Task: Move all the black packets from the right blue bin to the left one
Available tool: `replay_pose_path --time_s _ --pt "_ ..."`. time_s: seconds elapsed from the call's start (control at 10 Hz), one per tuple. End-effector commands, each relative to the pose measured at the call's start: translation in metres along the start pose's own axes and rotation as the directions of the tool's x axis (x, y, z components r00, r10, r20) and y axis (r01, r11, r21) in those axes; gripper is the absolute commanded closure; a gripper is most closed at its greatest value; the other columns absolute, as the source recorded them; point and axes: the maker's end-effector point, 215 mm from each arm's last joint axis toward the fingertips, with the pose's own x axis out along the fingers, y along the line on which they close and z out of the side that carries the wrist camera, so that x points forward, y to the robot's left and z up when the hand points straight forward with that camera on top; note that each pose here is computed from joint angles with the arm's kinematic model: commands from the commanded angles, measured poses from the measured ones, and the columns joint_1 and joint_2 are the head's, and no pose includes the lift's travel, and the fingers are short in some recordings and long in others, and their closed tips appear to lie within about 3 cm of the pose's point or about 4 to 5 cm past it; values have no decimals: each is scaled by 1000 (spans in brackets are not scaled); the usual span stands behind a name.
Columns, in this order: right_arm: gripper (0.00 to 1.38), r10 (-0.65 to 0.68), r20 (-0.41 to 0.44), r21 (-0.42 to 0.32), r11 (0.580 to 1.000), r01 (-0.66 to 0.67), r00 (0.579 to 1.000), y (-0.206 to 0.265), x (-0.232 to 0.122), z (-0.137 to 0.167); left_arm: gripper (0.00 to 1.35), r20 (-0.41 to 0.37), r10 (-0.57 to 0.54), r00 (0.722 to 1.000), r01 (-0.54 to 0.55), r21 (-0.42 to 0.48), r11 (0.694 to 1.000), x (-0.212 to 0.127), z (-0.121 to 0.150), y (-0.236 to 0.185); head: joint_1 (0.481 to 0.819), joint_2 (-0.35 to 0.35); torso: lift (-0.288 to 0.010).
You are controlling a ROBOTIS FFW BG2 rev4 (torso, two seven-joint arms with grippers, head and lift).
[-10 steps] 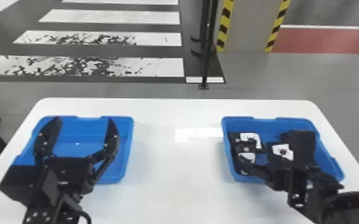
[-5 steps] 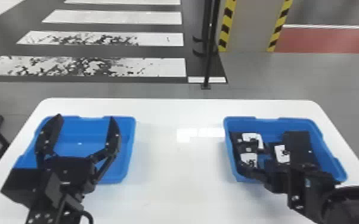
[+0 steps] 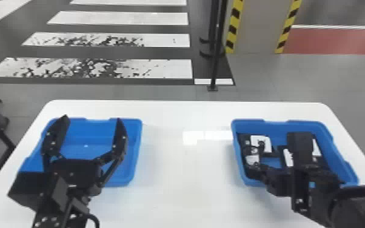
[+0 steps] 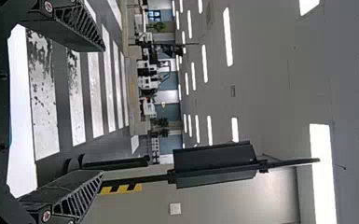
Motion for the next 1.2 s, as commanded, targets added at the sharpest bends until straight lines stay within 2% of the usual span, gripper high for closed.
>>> replay_pose_path --time_s 0.0,0.2,0.3,0.5,0.6,0.7,0.8,0.9,1.0,1.1 --pt "1101 4 32 -1 1000 -4 999 2 -5 8 96 5 1 1000 -1 1 1000 0 0 1 695 -7 -140" --pt "1101 1 169 -24 1000 3 986 8 -33 48 90 26 4 1000 -4 -5 1000 0 5 2 695 -7 -140" --pt "1101 -34 250 -56 997 49 968 2 -55 74 90 57 0 998 0 -3 1000 0 14 -1 695 -6 -140" --pt "1101 -30 390 -61 996 59 920 3 -80 113 96 75 -8 997 12 -52 999 2 22 -9 695 -23 -140" --pt "1101 62 486 -80 996 -26 872 22 -89 139 98 70 -19 997 27 -121 992 3 22 -17 695 -34 -140" --pt "1101 207 570 -130 978 -161 795 52 -95 164 108 71 -37 997 51 -212 976 5 25 -27 695 -27 -140" --pt "1101 372 587 -168 925 -341 719 110 -95 167 121 73 -75 995 93 -293 952 11 32 -36 695 -17 -140" --pt "1101 465 589 -206 877 -434 661 156 -106 167 121 63 -142 988 155 -359 920 20 39 -53 695 10 -140" --pt "1101 533 577 -222 831 -509 619 194 -113 162 125 61 -203 977 210 -408 889 24 43 -69 695 49 -140" --pt "1101 583 557 -239 794 -559 591 223 -115 157 131 46 -260 964 256 -407 877 25 42 -83 693 76 -140"
